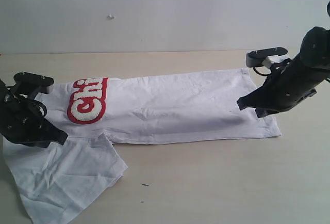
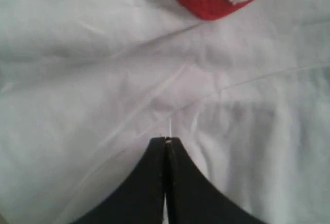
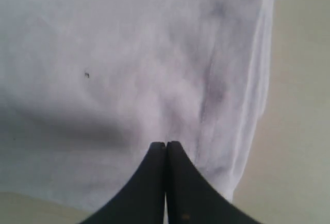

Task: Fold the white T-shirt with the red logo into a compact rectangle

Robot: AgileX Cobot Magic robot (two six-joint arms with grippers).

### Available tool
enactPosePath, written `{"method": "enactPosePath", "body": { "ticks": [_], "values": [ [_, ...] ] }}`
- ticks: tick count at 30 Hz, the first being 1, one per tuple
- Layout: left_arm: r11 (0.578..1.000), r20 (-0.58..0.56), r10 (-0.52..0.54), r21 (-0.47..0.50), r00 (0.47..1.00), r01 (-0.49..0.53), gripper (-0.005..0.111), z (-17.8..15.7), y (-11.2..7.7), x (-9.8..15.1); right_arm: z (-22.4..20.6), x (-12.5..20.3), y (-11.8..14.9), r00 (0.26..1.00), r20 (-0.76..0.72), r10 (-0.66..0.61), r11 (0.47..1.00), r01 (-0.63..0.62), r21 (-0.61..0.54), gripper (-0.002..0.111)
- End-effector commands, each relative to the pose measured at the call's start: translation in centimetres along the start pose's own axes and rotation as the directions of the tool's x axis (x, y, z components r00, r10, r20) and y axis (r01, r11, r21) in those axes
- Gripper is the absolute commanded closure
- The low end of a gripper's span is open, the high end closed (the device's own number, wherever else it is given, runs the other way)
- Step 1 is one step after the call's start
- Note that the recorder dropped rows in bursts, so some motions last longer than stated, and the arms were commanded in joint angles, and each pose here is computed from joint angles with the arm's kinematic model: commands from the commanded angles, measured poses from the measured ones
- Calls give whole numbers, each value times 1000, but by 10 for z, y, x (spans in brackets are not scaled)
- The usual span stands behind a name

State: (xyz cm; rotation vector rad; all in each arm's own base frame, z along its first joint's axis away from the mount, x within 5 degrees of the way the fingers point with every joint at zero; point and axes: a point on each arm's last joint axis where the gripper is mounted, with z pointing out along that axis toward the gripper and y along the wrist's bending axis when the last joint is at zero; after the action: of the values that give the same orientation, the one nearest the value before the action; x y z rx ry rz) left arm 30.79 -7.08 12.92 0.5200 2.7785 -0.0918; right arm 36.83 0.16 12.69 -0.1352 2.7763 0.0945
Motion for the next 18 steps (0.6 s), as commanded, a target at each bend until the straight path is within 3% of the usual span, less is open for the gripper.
{"method": "enactPosePath", "body": {
  "ticks": [1, 10, 18],
  "values": [
    [1000, 50, -7, -10, 999, 7, 107, -1, 2, -6, 8, 9, 1, 998, -64, 3, 1000, -4, -14, 108],
    [1000, 91, -4, -17, 996, 6, 107, -5, 3, -16, 16, 54, 4, 985, -167, 32, 999, -35, -13, 108],
    [1000, 89, 0, -14, 996, 2, 107, -6, 3, -18, -20, 46, 7, 998, -52, 37, 999, -38, -5, 108]
  ]
}}
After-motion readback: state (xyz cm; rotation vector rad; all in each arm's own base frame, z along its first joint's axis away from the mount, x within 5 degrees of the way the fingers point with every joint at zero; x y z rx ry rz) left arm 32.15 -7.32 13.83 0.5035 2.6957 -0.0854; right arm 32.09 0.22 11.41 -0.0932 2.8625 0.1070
